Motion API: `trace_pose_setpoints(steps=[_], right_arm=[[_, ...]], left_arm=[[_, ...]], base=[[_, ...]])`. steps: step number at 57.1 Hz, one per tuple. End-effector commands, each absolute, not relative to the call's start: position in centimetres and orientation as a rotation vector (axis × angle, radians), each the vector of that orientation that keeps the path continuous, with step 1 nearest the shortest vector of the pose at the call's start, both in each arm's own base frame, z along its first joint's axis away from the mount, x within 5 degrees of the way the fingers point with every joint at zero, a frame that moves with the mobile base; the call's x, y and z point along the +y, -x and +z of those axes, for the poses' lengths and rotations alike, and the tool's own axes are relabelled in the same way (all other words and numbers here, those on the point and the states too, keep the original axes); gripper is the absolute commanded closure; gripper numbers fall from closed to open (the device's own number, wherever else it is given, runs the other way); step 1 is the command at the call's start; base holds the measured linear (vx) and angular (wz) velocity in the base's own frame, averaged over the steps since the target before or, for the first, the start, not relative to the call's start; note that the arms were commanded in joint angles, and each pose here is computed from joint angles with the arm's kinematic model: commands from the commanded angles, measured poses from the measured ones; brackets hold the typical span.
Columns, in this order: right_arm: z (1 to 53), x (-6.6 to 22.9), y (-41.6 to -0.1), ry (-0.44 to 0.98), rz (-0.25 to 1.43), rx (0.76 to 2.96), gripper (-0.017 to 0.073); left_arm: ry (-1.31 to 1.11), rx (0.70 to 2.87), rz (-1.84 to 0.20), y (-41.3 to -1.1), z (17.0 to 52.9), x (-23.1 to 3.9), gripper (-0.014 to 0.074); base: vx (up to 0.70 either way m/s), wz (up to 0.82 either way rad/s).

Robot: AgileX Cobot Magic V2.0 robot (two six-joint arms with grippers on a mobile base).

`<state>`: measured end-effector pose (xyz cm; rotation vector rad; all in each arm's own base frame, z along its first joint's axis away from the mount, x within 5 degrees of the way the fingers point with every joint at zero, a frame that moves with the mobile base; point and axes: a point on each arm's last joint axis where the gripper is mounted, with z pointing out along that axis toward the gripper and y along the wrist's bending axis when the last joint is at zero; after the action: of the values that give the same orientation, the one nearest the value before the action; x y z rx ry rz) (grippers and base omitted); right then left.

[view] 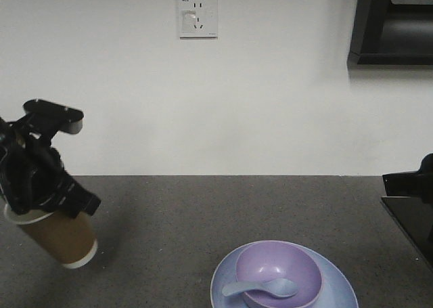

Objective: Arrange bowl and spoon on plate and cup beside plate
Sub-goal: 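Grasp the brown paper cup rim with the left gripper and lift, then move the paper cup beside the plate and lower it with the left gripper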

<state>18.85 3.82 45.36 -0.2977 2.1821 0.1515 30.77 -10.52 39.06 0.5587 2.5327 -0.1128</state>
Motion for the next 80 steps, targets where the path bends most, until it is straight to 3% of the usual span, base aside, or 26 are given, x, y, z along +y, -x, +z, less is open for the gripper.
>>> trace_pose_setpoints(steps=[1,12,36,49,69,80], right_arm=[[47.0,3.7,-18.5,0.278,0.152,2.079,-0.0022],[47.0,3.7,-18.5,0.278,0.152,2.080,-0.0022],[46.9,3.7,-18.5,0.281,0.153,2.094,-0.0022],[46.8,3.7,-18.5,0.282,0.153,2.096,-0.0022],[46.8,3.7,-18.4,0.283,0.151,2.102,-0.0022],[46.8,3.7,-18.4,0.283,0.150,2.102,-0.0022]], left_arm=[[-0.580,2.367,-0.254,-29.1,43.1,-11.9,0.0596],[-0.688,2.342,-0.313,-28.0,43.3,-15.1,0.0594],[-0.913,2.517,-0.329,-29.0,37.0,-22.0,0.0594],[-0.952,2.570,-0.266,-29.5,34.9,-23.4,0.0594],[-0.925,2.508,-0.299,-29.5,37.0,-23.9,0.0594],[-0.946,2.564,-0.279,-29.9,35.9,-24.3,0.0594]], base=[[0.00,0.00],[0.00,0.00],[0.00,0.00],[0.00,0.00],[0.00,0.00],[0.00,0.00]])
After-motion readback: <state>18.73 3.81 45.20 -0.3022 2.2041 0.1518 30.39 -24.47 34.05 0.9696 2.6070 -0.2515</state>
